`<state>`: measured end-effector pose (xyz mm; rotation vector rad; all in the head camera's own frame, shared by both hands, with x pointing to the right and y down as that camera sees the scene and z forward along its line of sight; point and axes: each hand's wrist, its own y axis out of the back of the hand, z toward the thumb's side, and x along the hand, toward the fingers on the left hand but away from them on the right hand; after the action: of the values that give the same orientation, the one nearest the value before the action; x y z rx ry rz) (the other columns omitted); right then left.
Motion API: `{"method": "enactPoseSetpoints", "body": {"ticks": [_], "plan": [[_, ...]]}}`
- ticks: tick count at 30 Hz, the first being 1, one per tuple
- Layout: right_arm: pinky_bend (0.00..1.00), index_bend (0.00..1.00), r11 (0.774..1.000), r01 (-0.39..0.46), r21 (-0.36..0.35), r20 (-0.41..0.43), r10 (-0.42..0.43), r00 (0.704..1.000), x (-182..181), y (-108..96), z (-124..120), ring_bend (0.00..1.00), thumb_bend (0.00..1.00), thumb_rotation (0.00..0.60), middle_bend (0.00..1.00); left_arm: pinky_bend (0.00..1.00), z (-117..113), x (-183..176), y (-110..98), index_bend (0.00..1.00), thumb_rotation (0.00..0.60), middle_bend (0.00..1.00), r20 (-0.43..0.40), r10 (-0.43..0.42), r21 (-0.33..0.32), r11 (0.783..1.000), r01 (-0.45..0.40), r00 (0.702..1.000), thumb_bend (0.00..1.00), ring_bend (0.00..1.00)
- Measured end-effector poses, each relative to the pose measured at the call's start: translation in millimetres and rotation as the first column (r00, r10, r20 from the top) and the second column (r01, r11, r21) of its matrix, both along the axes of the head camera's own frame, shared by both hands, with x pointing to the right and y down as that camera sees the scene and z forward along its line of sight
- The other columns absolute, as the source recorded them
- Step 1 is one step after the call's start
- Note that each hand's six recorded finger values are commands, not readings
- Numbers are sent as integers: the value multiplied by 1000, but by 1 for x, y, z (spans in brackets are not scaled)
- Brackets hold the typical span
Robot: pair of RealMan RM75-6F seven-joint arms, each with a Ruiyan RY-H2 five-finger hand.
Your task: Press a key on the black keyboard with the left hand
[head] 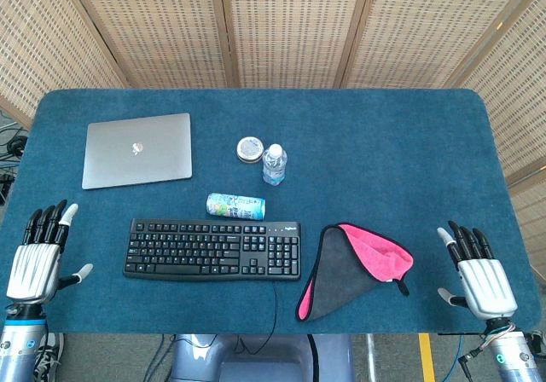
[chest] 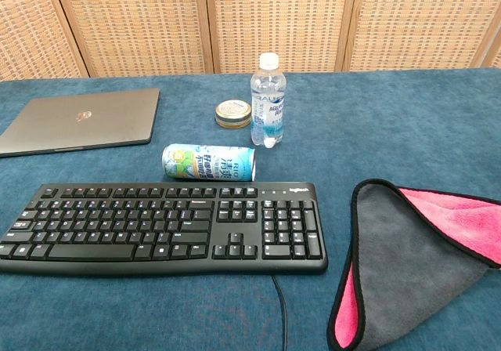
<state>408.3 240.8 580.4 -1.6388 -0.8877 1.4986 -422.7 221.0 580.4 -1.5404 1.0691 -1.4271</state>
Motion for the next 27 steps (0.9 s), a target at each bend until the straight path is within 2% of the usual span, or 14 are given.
{"method": "enactPoseSetpoints", "body": {"ticks": [27], "plan": [[0, 0, 1000, -3, -3, 5, 3, 1000, -1, 1, -1, 0, 19, 600, 0, 0, -2, 0, 0, 0, 600, 0, -13, -1, -1, 1000, 1, 1000, 58, 0]]}}
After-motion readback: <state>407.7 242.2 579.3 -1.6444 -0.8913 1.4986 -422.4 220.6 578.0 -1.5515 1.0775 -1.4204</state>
